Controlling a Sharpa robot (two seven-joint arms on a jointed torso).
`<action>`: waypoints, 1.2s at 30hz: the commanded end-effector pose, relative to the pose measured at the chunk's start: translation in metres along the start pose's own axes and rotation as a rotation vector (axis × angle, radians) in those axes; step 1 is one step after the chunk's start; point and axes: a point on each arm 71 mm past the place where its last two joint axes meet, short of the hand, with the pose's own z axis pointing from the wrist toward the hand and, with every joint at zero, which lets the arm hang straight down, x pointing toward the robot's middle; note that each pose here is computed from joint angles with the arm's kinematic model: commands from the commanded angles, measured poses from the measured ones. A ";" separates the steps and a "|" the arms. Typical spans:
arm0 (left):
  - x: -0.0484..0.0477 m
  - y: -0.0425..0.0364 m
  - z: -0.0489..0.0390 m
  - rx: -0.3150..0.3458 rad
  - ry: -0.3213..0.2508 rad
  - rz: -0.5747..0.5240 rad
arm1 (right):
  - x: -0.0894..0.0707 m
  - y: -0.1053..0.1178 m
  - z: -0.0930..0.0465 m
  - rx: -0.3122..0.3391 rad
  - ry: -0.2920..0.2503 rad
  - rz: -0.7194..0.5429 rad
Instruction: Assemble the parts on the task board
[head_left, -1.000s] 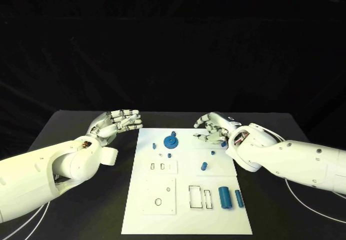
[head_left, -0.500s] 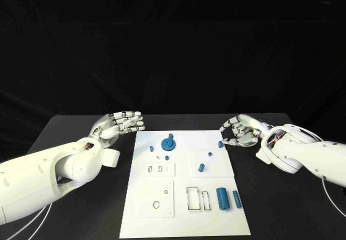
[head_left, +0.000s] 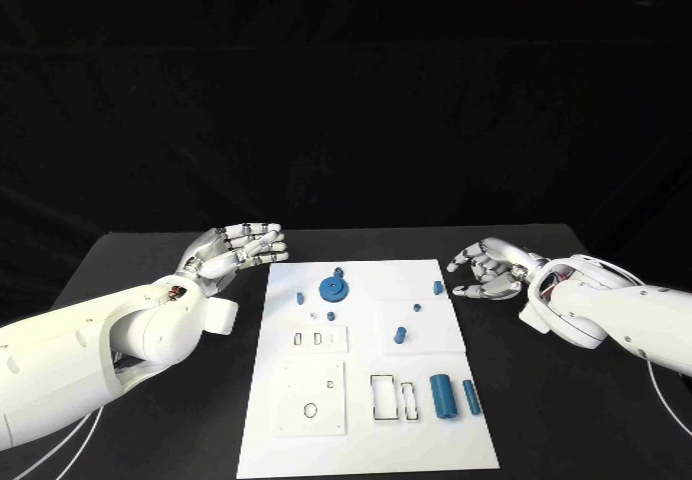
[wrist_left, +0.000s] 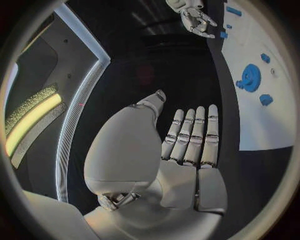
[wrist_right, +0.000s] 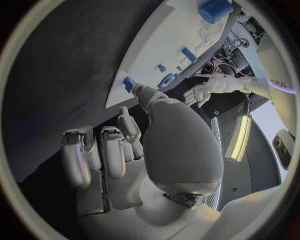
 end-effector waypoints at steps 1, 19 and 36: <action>0.0033 -0.0015 0.0007 0.018 0.026 -0.006 | 0.004 0.000 0.003 -0.007 0.016 -0.008; 0.0028 -0.0016 0.0001 0.013 0.021 -0.002 | 0.020 0.008 0.016 -0.004 0.041 -0.036; 0.0022 0.0000 0.0015 0.002 0.018 0.000 | 0.025 0.011 0.019 -0.009 0.066 -0.078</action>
